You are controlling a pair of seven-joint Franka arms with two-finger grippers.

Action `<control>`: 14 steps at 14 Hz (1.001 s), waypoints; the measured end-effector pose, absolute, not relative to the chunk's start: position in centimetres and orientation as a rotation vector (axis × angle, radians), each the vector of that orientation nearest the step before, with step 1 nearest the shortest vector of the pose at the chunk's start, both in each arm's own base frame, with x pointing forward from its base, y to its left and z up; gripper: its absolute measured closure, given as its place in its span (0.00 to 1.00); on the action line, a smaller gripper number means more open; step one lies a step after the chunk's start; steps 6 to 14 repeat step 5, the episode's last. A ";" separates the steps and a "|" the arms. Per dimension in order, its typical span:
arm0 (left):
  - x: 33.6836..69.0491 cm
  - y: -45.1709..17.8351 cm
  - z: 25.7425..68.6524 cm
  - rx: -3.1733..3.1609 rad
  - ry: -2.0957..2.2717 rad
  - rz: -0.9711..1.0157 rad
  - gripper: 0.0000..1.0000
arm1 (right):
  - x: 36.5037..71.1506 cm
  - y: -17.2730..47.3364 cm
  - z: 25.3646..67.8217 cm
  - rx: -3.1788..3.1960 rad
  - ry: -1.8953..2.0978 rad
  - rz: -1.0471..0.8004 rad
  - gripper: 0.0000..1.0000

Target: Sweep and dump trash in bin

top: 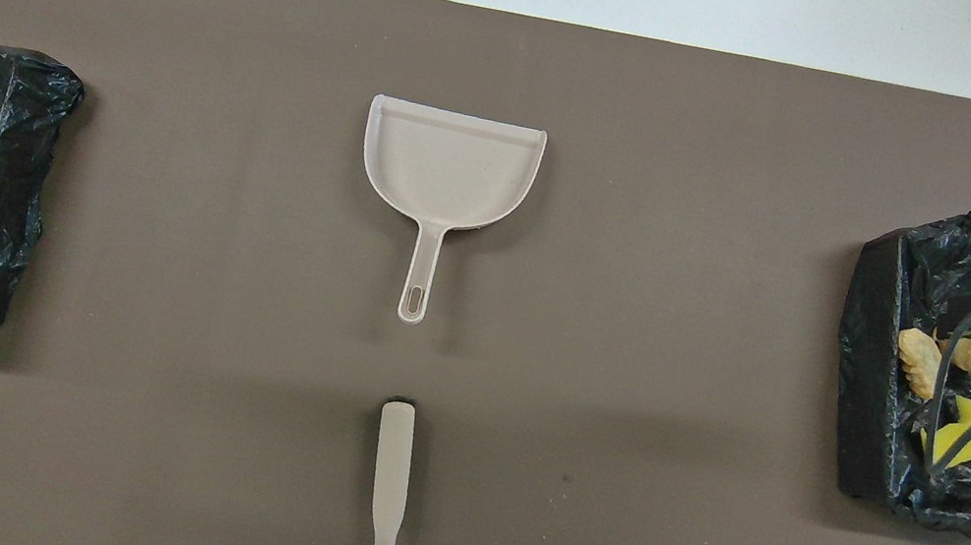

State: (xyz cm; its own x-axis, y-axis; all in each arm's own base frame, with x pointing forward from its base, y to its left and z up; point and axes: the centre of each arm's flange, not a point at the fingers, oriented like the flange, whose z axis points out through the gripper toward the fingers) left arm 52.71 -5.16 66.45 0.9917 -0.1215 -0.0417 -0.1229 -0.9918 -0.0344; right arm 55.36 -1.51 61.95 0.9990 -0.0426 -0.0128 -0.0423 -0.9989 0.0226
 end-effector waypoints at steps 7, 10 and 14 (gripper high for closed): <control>52.7 -4.9 66.4 -3.099 0.182 0.064 0.00 | 55.4 -1.5 61.9 3.119 -0.066 -0.021 0.00; 52.7 -4.9 66.4 -3.099 0.182 0.064 0.00 | 55.4 -1.5 61.9 3.119 -0.066 -0.021 0.00; 52.7 -4.9 66.4 -3.099 0.182 0.064 0.00 | 55.4 -1.5 61.9 3.119 -0.066 -0.021 0.00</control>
